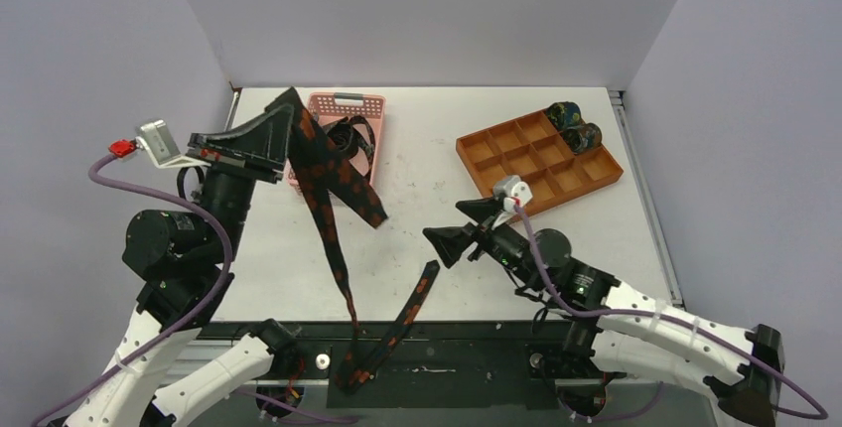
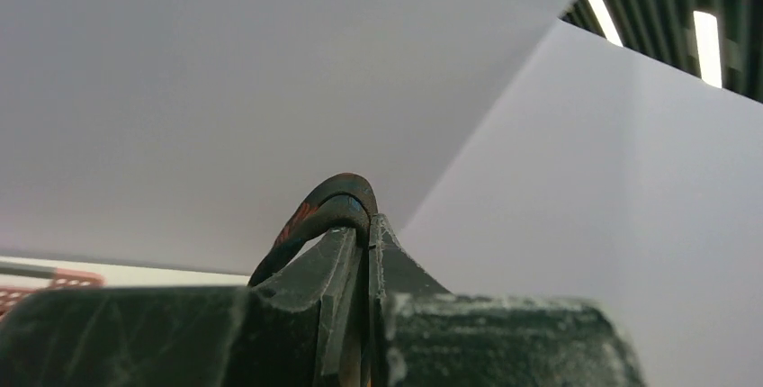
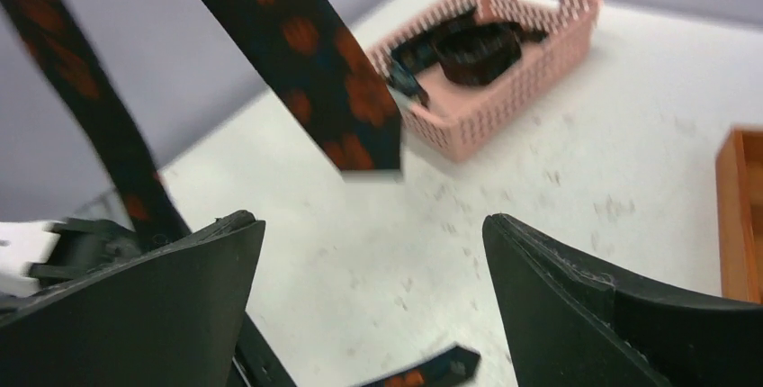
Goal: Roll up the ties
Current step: Flatten out the tie at the center of the board.
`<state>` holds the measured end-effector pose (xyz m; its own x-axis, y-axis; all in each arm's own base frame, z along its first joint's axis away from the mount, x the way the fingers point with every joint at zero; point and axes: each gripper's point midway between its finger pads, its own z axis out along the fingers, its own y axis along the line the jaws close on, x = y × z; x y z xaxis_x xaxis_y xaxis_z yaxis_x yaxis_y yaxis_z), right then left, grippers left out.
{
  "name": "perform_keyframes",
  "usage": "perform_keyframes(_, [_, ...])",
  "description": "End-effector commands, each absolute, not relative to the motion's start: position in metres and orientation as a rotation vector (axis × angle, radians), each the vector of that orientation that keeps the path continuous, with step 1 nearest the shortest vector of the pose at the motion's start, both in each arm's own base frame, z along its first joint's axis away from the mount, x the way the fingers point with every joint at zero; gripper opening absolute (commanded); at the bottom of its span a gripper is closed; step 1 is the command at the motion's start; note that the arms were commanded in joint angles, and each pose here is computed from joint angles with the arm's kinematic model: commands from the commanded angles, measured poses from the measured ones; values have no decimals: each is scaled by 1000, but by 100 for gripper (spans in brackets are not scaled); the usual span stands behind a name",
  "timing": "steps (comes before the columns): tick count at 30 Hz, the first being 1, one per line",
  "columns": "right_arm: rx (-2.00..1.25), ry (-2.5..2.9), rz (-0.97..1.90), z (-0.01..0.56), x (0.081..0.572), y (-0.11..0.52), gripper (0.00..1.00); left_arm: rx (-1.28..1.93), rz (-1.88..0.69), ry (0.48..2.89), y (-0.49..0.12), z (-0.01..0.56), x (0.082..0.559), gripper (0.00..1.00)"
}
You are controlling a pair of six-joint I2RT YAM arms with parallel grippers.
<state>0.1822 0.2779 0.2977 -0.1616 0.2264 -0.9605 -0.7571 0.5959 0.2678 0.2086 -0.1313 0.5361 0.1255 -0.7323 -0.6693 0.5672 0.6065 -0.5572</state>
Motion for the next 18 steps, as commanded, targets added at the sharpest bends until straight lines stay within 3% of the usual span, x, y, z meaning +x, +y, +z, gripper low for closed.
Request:
perform_keyframes(1, [-370,1778,722,209,211,277,98,-414,-643,1165,-77,526,234,0])
perform_keyframes(7, [-382,2052,519,112,223,286,88,-526,-308,1265,-31,480,240,0])
perform_keyframes(12, [-407,2192,393,62,219,294,84,-564,-157,1279,-6,457,233,0])
perform_keyframes(18, [-433,2315,196,16,203,282,62,-565,-112,1283,3,446,227,0])
